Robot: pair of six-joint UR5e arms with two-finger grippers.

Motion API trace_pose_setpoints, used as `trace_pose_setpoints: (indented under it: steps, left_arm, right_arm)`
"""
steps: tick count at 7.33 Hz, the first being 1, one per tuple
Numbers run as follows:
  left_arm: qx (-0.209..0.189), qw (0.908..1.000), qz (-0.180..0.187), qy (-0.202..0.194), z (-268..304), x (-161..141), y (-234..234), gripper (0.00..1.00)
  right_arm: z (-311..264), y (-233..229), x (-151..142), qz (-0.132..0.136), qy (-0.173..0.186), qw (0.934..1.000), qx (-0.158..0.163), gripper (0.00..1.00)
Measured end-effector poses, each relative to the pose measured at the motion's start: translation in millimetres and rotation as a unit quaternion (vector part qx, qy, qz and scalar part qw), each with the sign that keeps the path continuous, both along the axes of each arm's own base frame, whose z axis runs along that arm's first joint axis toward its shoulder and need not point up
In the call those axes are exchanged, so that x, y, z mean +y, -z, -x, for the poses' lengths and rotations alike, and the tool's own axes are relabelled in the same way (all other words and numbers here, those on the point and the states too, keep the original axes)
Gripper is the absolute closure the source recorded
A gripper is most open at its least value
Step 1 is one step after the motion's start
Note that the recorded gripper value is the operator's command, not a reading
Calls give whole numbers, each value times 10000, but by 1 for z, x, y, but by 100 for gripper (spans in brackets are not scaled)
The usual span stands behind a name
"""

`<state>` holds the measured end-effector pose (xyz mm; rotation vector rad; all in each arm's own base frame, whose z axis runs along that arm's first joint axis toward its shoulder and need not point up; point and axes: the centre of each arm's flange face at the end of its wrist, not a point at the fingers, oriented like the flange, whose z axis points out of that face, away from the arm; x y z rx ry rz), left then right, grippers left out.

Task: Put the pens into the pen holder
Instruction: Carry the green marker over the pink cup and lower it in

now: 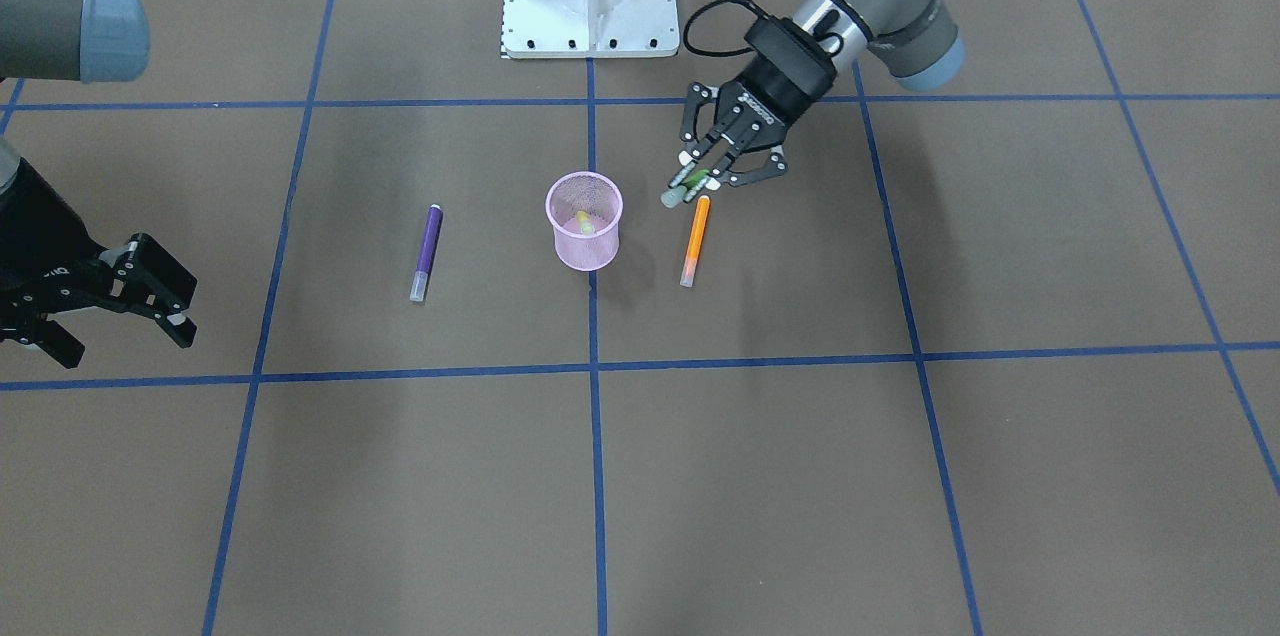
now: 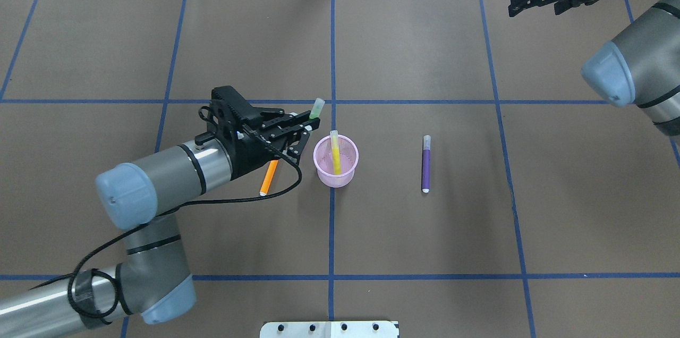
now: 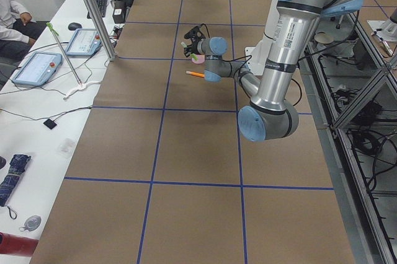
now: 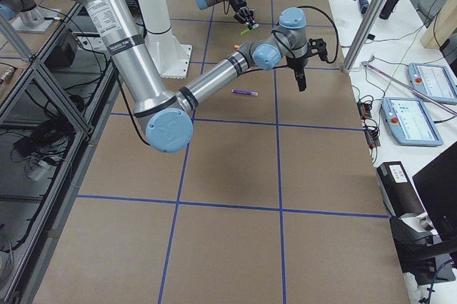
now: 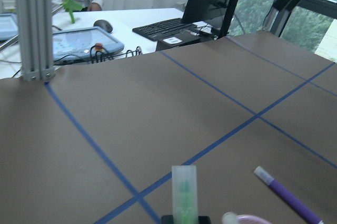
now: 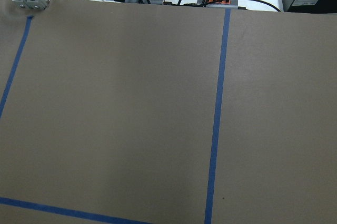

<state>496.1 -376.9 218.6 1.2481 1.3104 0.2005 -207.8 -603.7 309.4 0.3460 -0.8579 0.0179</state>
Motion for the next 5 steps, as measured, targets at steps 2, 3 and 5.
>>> trace_pose_setpoints:
  steps: [2, 3, 5]
  left_arm:
    - [155, 9996, -171, 188, -26, -5, 3, 100]
    - [161, 9994, -204, 216, -30, -6, 2, 96]
    - [151, 9994, -210, 221, -34, -6, 1, 66]
  right_arm:
    - [0, 1, 0, -10, 2, 10000, -2, 0]
    - [0, 1, 0, -8, 0, 10000, -3, 0]
    - [0, 1, 0, -5, -2, 10000, -1, 0]
